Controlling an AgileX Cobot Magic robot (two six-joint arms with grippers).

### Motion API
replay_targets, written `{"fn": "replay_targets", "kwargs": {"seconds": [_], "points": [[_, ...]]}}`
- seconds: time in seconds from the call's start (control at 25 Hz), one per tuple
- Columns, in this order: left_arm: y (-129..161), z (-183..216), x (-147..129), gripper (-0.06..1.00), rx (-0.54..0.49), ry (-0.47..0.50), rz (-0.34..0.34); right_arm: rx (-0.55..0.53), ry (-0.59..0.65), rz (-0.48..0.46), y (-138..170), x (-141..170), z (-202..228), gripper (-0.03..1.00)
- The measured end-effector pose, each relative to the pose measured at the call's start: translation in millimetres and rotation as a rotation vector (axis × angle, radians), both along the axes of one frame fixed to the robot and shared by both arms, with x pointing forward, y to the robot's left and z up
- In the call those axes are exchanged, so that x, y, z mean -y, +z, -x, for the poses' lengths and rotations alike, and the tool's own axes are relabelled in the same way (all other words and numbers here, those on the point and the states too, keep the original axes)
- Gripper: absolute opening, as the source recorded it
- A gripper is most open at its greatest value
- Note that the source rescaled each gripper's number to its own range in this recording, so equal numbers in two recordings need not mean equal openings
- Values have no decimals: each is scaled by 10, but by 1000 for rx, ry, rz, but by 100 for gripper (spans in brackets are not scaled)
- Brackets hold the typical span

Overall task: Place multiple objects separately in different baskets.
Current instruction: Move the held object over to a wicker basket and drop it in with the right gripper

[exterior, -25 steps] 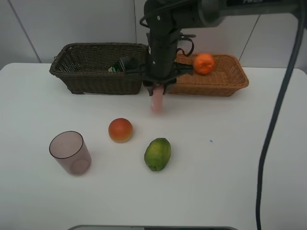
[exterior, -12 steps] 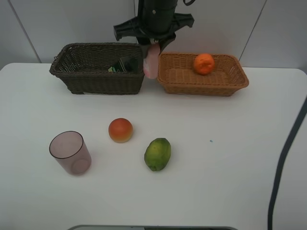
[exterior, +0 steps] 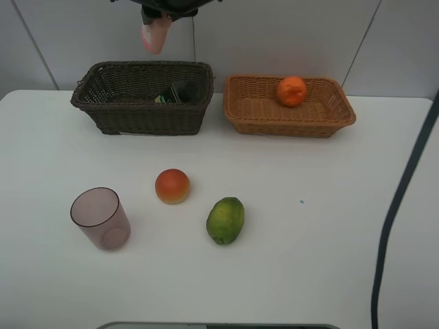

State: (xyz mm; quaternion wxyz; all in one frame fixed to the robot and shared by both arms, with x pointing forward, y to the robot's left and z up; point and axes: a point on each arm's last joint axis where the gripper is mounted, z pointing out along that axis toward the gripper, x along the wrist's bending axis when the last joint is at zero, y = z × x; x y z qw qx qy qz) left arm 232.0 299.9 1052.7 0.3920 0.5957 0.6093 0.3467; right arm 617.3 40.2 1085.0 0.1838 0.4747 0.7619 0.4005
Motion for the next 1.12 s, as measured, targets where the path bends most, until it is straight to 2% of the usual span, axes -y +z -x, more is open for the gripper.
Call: {"fn": "replay_targets", "kwargs": {"seconds": [0.2,0.56,0.88,1.12], "points": [[0,0,0,98,0,0,0,49,46,-75,-289,-224,-102,1],[0,0,0,98,0,0,0,53,81,-89,-964,-449,-248,1],[0,0,0,98,0,0,0,121,109,-158,-1102,-539,-302,1],[0,0,0,98,0,0,0,103,115,-119,-1377,-556,-337,1]]}}
